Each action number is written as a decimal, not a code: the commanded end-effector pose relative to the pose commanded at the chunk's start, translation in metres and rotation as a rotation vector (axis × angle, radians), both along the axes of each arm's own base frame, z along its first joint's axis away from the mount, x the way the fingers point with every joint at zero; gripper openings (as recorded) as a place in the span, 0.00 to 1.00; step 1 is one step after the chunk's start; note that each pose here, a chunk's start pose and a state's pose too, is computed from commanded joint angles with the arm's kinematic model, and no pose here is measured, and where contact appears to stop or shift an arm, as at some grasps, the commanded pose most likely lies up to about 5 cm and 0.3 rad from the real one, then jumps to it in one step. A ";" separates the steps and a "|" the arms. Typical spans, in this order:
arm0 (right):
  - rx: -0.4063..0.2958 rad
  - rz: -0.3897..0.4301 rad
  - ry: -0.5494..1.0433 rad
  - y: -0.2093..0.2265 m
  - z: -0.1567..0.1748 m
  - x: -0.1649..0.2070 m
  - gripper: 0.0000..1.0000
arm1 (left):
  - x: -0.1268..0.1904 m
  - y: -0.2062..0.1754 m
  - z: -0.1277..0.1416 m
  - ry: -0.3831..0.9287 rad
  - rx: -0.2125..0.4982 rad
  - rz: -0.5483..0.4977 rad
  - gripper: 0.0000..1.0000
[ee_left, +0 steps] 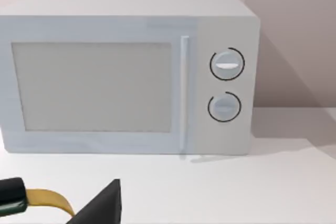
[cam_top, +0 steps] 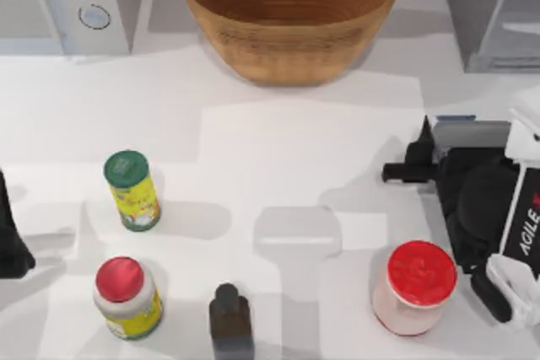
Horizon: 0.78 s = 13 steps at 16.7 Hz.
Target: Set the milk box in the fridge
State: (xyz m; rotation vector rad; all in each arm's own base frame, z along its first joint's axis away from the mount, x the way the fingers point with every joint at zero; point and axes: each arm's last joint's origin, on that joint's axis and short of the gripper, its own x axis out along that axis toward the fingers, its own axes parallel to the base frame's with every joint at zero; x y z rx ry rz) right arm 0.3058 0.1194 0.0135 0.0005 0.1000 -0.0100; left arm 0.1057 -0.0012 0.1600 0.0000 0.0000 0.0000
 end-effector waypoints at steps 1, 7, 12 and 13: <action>0.000 0.000 0.000 0.000 0.000 0.000 0.00 | 0.000 0.000 0.000 0.000 0.000 0.000 1.00; 0.000 0.000 0.000 0.000 0.000 0.000 0.00 | 0.000 0.000 0.000 0.000 0.000 0.000 1.00; 0.002 0.004 0.000 0.001 0.012 0.003 0.00 | 0.000 0.000 0.000 0.000 0.000 0.000 1.00; 0.003 0.004 -0.001 0.002 0.018 0.005 0.00 | 0.000 0.000 0.000 0.000 0.000 0.000 1.00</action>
